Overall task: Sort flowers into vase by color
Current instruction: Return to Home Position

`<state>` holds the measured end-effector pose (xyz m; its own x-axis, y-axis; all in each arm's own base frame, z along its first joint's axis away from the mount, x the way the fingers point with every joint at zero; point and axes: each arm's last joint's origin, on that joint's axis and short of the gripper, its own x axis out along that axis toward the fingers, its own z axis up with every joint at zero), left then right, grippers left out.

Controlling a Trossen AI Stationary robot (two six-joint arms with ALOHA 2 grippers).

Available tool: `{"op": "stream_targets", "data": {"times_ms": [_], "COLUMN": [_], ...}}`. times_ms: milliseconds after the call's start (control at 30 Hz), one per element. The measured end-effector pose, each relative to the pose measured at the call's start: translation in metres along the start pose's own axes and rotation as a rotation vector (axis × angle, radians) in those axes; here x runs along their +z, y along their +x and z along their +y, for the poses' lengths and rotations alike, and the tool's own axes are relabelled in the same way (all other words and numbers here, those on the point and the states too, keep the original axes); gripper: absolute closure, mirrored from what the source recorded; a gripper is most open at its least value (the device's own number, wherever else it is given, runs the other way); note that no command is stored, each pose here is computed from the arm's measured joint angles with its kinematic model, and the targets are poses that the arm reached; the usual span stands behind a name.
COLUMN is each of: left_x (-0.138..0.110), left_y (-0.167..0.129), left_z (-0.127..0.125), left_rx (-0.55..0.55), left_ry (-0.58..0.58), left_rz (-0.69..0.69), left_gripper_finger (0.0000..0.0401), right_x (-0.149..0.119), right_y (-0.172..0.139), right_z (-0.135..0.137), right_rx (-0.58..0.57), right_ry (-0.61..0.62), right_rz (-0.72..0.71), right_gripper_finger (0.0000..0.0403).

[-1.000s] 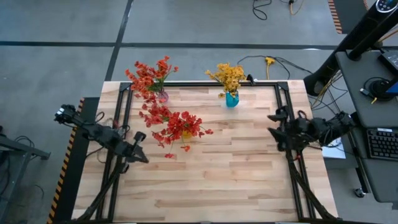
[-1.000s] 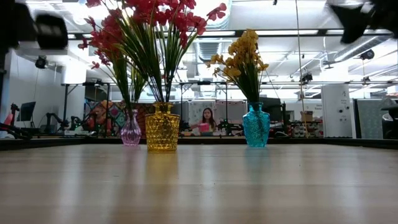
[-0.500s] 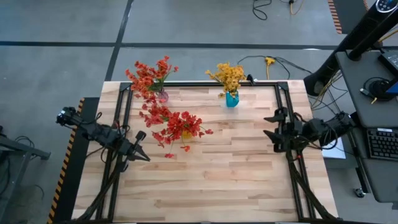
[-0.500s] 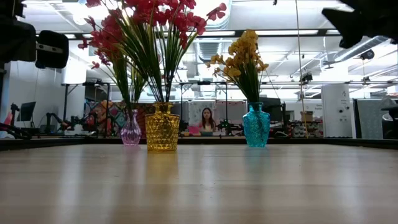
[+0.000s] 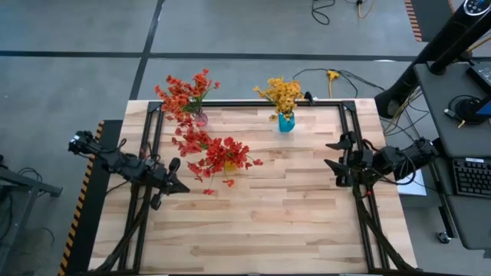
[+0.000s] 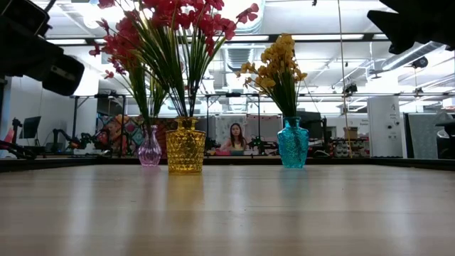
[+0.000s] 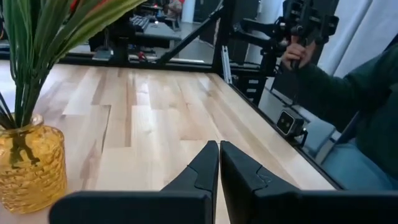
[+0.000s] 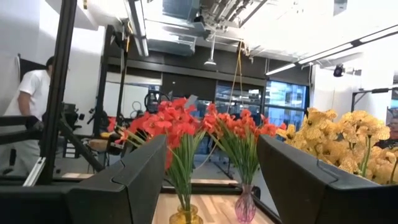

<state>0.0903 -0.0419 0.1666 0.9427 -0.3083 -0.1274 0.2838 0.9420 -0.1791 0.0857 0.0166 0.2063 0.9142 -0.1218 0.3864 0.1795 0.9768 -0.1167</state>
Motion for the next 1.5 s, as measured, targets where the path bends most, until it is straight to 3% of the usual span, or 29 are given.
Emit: {"op": "stream_targets", "data": {"times_ms": [1500], "left_x": [-0.0066], "left_y": [0.0066], "left_z": [0.0003], "left_rx": [0.019], "left_ry": [0.025], "left_rz": [0.086], "left_gripper_finger": [0.0401], "right_x": [-0.0011], "right_y": [0.0001], "right_z": [0.0004], "right_rx": [0.004], "right_ry": [-0.004], "right_rz": [0.009], "right_gripper_finger": [0.0161]}}
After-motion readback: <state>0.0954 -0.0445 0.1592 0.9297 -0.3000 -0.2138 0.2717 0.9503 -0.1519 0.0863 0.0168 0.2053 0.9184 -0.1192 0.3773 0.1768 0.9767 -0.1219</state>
